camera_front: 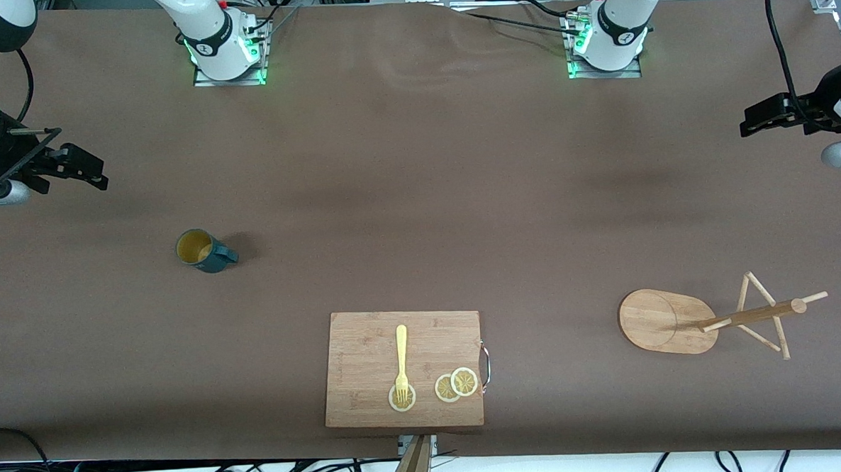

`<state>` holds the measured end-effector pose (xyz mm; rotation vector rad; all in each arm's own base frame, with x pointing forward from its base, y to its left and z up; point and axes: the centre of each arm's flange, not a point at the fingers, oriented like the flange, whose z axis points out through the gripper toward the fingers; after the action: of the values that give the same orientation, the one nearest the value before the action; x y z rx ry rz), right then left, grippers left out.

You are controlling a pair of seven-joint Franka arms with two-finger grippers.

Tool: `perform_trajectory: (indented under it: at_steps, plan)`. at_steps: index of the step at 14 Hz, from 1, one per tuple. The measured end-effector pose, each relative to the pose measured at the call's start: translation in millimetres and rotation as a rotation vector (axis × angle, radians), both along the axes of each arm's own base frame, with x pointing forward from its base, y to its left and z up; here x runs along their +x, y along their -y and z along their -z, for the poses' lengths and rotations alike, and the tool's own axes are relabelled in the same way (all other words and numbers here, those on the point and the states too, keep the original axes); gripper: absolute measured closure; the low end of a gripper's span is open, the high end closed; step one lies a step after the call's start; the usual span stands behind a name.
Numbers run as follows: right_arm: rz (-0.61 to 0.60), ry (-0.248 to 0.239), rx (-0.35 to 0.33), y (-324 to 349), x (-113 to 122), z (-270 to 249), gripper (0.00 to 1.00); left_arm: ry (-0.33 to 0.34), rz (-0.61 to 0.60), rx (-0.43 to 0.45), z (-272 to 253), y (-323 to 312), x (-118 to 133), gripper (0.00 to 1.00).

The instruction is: Pass cup and hang on rack

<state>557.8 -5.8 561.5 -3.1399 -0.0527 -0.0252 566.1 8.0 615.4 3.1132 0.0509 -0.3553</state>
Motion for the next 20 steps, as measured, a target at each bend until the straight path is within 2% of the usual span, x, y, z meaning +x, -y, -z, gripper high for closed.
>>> perform_trajectory:
  at_steps: [3,16,20]
  plan:
    - [-0.001,0.018,0.000,-0.7,1.9,-1.8,0.00,0.000,0.000,0.000,0.0,0.0,0.0,0.00]
    - [-0.002,0.016,0.000,-0.8,1.7,-1.4,0.00,0.000,-0.002,0.000,0.2,-1.0,0.1,0.00]
    - [-0.002,0.014,0.000,-0.8,1.6,-0.9,0.00,0.023,-0.004,0.000,-3.2,-2.2,8.6,0.00]
